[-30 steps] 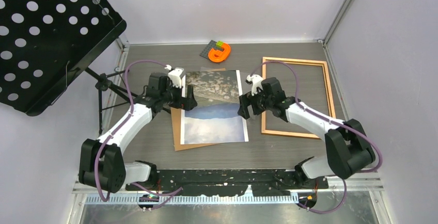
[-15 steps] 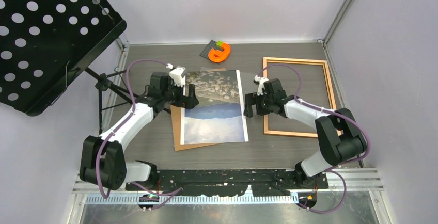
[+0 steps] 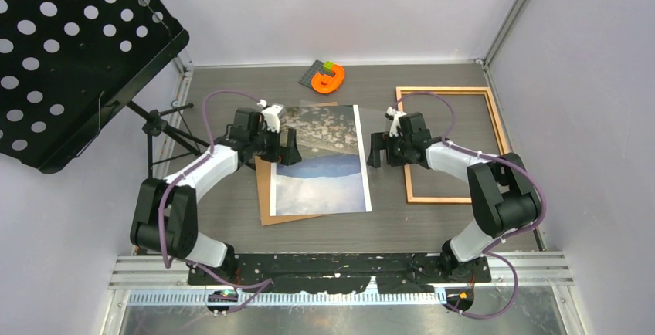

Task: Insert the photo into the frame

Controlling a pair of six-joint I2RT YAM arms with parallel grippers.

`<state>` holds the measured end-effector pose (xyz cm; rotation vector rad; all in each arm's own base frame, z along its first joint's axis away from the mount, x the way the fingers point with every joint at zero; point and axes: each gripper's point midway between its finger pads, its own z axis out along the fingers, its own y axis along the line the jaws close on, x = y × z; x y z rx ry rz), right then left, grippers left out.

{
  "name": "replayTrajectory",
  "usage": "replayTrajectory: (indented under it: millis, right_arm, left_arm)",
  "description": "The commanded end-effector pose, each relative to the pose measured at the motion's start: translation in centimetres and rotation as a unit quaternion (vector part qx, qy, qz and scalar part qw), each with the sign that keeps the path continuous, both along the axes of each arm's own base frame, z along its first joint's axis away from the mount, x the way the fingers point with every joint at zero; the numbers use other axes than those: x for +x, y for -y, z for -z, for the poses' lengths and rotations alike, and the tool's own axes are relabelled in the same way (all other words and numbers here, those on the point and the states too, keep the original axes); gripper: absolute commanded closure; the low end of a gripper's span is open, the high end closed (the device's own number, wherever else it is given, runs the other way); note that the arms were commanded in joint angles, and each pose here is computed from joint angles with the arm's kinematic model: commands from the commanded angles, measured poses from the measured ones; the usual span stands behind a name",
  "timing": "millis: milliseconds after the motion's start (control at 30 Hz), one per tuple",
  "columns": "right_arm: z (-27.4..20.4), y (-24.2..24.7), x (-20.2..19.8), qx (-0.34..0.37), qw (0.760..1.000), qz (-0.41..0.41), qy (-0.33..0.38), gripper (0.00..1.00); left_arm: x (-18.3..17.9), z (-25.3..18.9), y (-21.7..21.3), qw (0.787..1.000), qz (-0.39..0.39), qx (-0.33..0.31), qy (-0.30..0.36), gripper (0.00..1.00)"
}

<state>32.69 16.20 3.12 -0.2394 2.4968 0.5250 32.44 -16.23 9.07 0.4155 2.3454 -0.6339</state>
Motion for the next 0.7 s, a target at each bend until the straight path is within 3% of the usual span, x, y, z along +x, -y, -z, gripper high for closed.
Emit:
replayTrajectory:
  millis: [0,233,667]
  right_arm:
    - [1.6,-0.2,-1.0,0.002,0.999,-0.002,-0.041,0.02]
    - [1.7,-0.7,-1.1,0.015,0.999,-0.011,-0.048,0.02]
    - [2.6,-1.9,-1.7,0.045,0.996,-0.031,-0.074,0.01]
  left_arm:
    - [1.7,-1.4,1.7,0.999,0.022,-0.029,0.010,0.01]
    - [1.9,0.9,2.8,0.997,0.035,-0.042,-0.054,0.01]
    - [1.4,3.5,2.9,0.994,0.036,-0.036,-0.097,0.01]
